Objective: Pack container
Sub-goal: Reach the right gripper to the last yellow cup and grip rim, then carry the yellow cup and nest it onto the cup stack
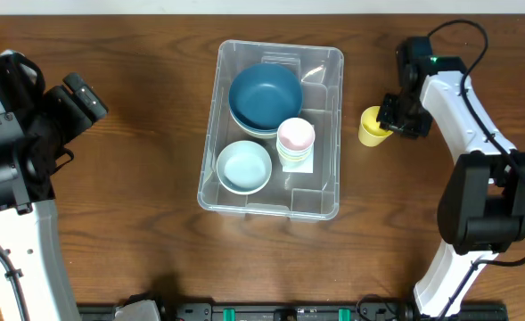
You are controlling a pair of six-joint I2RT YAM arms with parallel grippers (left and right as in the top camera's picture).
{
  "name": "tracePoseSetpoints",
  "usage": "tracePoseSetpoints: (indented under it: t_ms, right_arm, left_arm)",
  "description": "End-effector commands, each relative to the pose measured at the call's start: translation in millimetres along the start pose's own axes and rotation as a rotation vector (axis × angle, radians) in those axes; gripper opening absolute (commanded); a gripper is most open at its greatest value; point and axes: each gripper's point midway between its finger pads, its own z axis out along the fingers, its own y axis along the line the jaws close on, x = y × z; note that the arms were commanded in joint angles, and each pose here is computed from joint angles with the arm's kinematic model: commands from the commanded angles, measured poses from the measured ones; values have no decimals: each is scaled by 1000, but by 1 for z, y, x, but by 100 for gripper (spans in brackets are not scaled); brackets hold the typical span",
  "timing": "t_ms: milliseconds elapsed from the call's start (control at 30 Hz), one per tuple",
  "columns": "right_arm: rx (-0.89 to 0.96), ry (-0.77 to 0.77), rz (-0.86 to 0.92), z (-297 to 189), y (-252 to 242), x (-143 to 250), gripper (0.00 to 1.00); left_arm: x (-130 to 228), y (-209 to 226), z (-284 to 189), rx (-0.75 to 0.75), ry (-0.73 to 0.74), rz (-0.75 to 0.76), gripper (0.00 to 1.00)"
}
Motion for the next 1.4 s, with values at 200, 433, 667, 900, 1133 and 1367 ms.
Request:
tracePoseSetpoints:
  t_ms: [200, 433, 667, 900, 1133, 1367]
  right_arm:
    - [16, -47, -3, 0, -2, -2, 1]
    - [-140, -259, -88, -105, 27, -14, 1]
    - [-321, -403, -408, -189, 104, 52, 1]
    - [-323, -385, -627, -183, 165, 117, 1]
    - [-185, -344, -626, -137, 173, 110, 1]
    - [-210, -304, -652, -122, 180, 107, 1]
  left_arm:
    - [-3, 2, -1, -10, -8, -6, 98]
    - [-3, 2, -1, -10, -8, -6, 98]
    - [-3, 2, -1, -10, -8, -6, 98]
    - [-3, 2, -1, -10, -8, -6, 98]
    - [-3, 2, -1, -10, -8, -6, 98]
    - [-3, 2, -1, -10, -8, -6, 98]
